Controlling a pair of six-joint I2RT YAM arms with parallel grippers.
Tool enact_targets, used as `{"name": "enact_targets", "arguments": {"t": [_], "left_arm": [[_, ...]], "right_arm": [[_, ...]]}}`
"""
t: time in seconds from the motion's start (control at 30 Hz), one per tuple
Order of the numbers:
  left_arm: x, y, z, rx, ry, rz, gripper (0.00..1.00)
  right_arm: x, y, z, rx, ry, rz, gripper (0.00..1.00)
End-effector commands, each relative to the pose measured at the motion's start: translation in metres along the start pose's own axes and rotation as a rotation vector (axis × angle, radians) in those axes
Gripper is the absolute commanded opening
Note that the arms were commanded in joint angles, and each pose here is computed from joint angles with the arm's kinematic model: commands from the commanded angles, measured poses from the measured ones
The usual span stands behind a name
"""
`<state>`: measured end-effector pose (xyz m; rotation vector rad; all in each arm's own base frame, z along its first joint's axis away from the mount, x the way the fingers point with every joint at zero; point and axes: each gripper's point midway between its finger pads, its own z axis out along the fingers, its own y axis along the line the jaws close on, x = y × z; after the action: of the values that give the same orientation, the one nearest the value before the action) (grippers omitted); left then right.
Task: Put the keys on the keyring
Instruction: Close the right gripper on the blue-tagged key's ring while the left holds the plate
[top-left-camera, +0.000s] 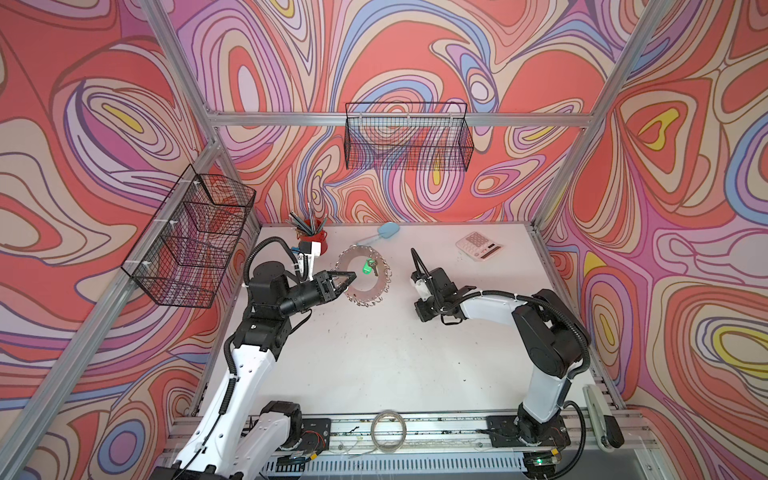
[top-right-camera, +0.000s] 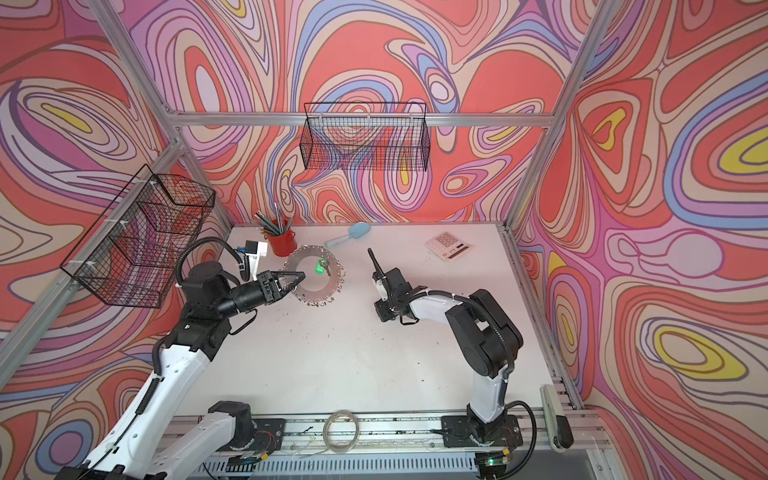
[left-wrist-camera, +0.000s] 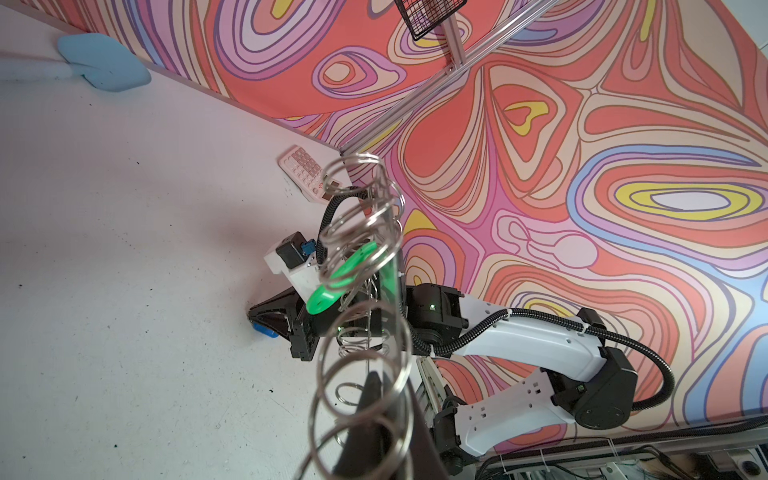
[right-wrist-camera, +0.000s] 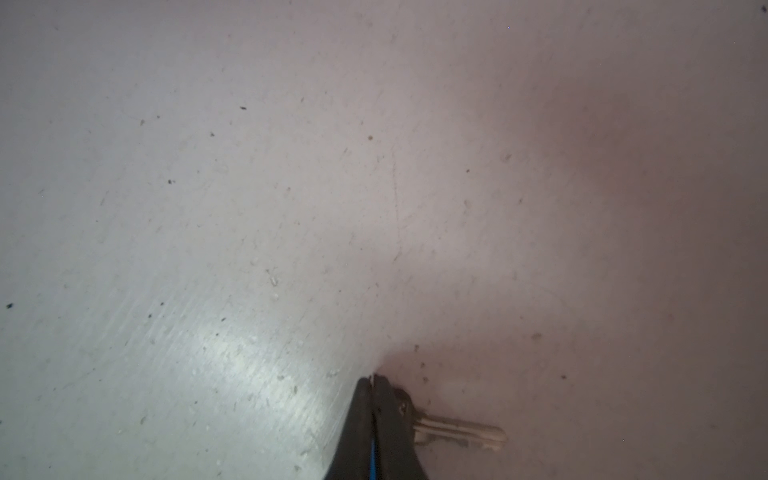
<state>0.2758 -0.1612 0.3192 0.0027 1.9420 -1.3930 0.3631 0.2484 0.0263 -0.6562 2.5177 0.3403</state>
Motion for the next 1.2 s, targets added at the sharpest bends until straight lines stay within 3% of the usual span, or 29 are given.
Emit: {"name": "enact_targets", "arguments": {"t": [0.0,0.2,0.33,1.17], "left_arm": [[-0.005,-0.01,-0.006,0.012,-0.022,0.042,0.0],[-0.005,-0.011,-0.006,0.013,-0.023,0.041,0.0],[-0.004,-0.011,-0.006,0.014,-0.023,0.043,0.0],[-0.002,-0.008,-0.006,0.01,-0.015,0.047,0.0]], "right_arm": [[-0.002,-0.001,0.0,0.005,0.002,-0.017,0.15],[-0.013,0.001,-0.018,0.004,-0.034,-0.008,0.26],[-0.014,0.0,-0.025,0.012,-0.047,0.012,0.28],[0.005,-0.001,-0.006,0.001,-0.006,0.042,0.22]]}}
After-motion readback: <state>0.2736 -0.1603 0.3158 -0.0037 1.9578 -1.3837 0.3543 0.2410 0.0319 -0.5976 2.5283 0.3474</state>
